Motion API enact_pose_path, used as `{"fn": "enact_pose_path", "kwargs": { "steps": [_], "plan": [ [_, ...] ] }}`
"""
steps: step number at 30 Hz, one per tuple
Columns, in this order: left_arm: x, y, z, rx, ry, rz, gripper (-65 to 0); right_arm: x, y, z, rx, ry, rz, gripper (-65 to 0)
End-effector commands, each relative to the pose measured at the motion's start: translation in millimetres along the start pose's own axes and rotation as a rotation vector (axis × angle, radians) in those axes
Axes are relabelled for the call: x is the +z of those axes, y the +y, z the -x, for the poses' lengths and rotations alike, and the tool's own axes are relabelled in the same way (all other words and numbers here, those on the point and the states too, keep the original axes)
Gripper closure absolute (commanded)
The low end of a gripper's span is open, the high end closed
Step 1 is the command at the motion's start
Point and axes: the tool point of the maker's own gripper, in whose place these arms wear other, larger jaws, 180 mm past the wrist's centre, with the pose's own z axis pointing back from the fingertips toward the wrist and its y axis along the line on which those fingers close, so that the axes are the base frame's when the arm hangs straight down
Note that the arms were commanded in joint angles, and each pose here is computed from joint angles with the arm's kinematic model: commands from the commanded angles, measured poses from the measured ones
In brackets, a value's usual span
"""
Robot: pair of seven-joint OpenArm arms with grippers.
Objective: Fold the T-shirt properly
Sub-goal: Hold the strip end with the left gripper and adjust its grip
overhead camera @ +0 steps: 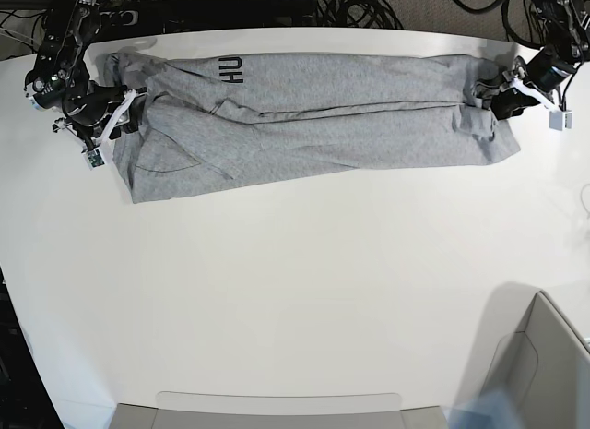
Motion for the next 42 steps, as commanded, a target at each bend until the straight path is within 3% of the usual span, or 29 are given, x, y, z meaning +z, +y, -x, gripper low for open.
{"fn": "enact_pose_path", "kwargs": {
  "steps": [1, 7, 9, 11, 12, 17, 21, 28, 37, 42],
  "plan": [
    [4.2, 16.4, 50.4, -0.006, 0.217, -0.080, -23.3, 6.2, -6.4, -10.1, 0.020, -0.034, 0.014, -20.6],
    [2.1, 14.1, 52.8, -0.014, 0.228, -0.075, -21.6, 5.2, -5.1, -11.9, 0.021, -0.037, 0.010, -20.6],
    [0.8, 13.2, 53.2, -0.019, 0.233, -0.074, -14.2, 5.2, -5.3, -12.6, 0.022, -0.038, 0.011, -20.6],
    [0.4, 14.1, 51.9, -0.017, 0.225, -0.076, -1.2, 5.0, -4.8, -12.6, 0.020, -0.038, 0.010, -20.6],
    [0.8, 15.1, 51.6, -0.015, 0.222, -0.079, 0.0, 5.0, -4.8, -12.6, 0.020, -0.038, 0.010, -20.6],
    [12.8, 29.6, 31.1, -0.062, 0.213, -0.118, 0.0, 5.7, -5.1, -12.7, 0.023, -0.039, 0.011, -20.6],
    [31.0, 48.1, -6.1, -0.107, 0.140, -0.173, 0.0, 5.7, -4.8, -11.4, 0.023, -0.036, 0.010, -20.6],
    [62.6, 71.5, -42.6, -0.080, 0.023, -0.247, 0.0, 4.9, -2.8, -11.3, 0.018, -0.038, 0.006, -20.6],
    [63.3, 68.2, -50.7, -0.096, 0.001, -0.245, 0.0, 5.2, -2.7, -13.5, 0.020, -0.043, 0.007, -20.6],
    [81.0, 37.0, -96.3, -0.235, -0.108, -0.237, 0.0, 5.2, -2.7, -13.5, 0.020, -0.043, 0.007, -20.6]
  ]
}}
